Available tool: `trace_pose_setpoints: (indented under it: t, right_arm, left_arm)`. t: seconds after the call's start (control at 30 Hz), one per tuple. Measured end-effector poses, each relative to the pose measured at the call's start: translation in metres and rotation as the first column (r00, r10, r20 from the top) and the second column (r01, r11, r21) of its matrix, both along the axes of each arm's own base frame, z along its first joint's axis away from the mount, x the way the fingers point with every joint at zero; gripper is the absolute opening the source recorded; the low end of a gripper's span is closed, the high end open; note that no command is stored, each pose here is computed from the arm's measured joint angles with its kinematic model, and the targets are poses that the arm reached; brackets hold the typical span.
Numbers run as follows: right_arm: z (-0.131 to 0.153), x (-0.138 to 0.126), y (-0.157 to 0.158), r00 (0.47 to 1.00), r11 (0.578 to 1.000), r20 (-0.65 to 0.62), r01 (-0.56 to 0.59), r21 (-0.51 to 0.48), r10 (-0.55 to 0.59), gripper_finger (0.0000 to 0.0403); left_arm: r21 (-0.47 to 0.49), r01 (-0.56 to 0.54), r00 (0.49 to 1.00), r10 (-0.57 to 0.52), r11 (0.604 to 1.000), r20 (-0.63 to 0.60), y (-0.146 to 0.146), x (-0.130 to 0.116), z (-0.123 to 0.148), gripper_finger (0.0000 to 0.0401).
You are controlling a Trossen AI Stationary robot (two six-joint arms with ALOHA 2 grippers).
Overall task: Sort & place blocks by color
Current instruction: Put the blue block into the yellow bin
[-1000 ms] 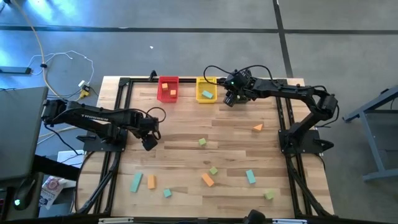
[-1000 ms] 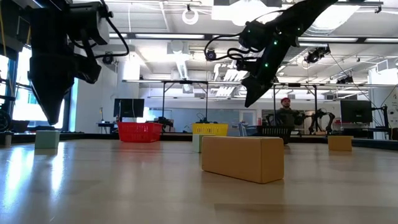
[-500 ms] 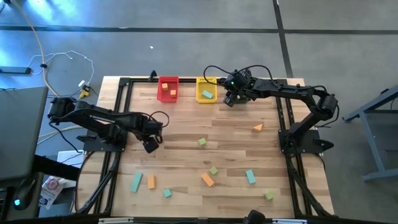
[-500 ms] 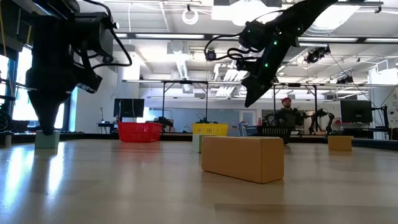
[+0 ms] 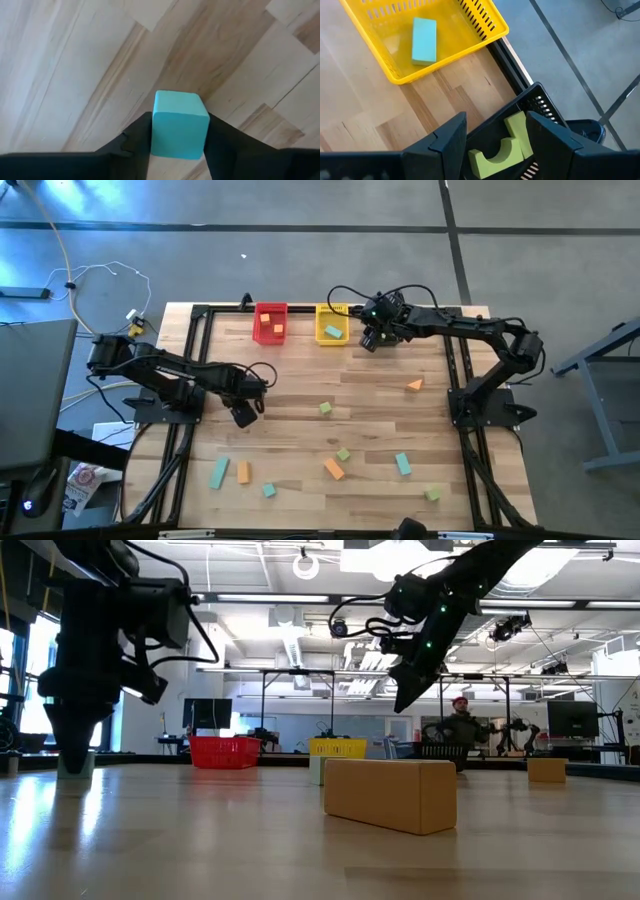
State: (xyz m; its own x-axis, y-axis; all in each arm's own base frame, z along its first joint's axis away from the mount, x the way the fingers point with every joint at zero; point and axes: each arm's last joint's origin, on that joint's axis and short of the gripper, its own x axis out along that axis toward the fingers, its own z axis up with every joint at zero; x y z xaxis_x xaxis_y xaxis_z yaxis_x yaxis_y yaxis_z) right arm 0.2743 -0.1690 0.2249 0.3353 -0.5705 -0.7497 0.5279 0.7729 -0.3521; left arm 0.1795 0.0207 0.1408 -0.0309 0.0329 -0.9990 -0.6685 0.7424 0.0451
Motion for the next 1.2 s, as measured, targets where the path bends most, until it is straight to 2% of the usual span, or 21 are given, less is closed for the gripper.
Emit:
trace_pose_setpoints:
  t: [0.1,0.53,0.67,0.9,1.07,1.2]
  right_arm:
    - [0.0,0.001,0.001,1.0,1.0,0.005,-0.012,0.014,0.012,0.0193]
    - [-0.002,0.016,0.034,0.992,0.991,-0.009,-0.129,0.03,0.129,0.0193]
    - [-0.002,0.021,0.045,0.986,0.986,-0.008,-0.164,0.03,0.165,0.0193]
    - [-0.001,0.027,0.06,0.983,0.983,0.004,-0.181,0.032,0.181,0.0193]
    - [-0.001,0.03,0.068,0.987,0.986,0.041,-0.157,0.056,0.155,0.0193]
    - [-0.001,0.032,0.074,0.989,0.987,0.066,-0.141,0.074,0.136,0.0192]
  left_arm:
    - [0.001,0.018,1.0,-0.018,1.0,0.015,0.0,0.002,0.0,0.0105]
    - [0.047,0.079,0.972,-0.087,0.996,0.219,0.007,0.024,0.005,0.0109]
    - [0.102,0.092,0.951,-0.117,0.991,0.286,0.015,0.034,0.015,0.0108]
    - [0.207,0.087,0.876,-0.174,0.974,0.45,0.034,0.055,0.033,0.0108]
    - [0.332,0.012,0.824,-0.197,0.943,0.53,0.05,0.064,0.043,0.0111]
    - [0.394,-0.03,0.777,-0.226,0.919,0.588,0.062,0.069,0.05,0.011]
